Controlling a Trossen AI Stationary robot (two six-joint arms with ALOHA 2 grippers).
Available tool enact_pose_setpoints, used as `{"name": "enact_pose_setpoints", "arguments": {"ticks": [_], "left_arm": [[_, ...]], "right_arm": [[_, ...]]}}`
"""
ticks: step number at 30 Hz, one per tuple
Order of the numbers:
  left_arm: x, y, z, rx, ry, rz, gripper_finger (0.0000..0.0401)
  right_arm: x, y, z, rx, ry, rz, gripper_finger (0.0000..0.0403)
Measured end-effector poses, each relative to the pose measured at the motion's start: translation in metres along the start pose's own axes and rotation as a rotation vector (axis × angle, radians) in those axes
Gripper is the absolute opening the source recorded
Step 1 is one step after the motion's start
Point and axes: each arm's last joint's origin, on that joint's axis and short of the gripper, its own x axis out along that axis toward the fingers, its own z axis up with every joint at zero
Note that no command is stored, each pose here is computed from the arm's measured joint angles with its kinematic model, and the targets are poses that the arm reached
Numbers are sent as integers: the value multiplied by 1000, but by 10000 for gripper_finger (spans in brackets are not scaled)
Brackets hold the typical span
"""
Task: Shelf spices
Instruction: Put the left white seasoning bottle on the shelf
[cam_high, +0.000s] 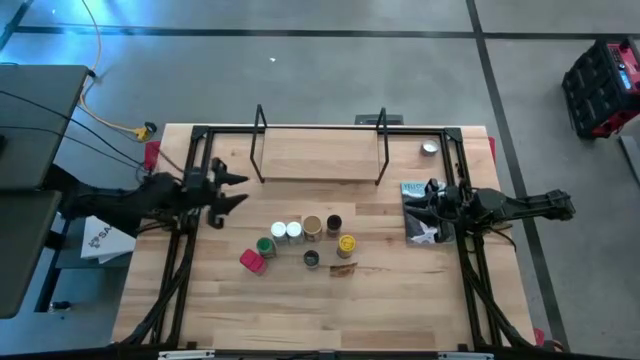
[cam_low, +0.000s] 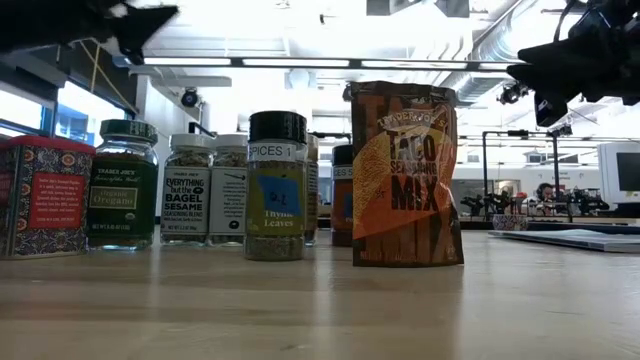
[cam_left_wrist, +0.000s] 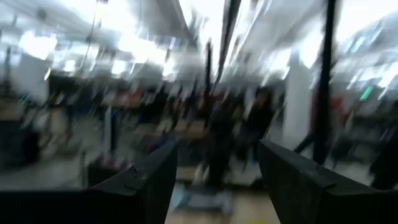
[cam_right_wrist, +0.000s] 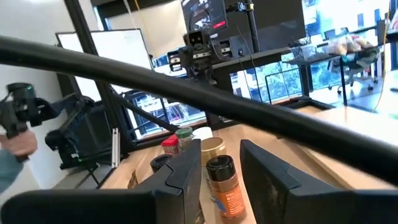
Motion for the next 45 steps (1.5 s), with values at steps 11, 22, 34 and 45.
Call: {"name": "enact_pose_setpoints", "arguments": {"ticks": [11, 22, 34, 45], "left_arm": [[69, -31, 6, 198, 619, 3, 218], [106, -73, -2, 154, 902, 83, 218], [109, -66, -29, 96, 1123, 191, 277], [111, -71, -54, 97, 1261, 148, 303]], "right_arm": [[0, -4, -4, 60, 27, -100, 105], [0, -4, -5, 56, 26, -115, 105], [0, -4, -5, 56, 26, -115, 105], [0, -4, -5, 56, 25, -118, 105]]}}
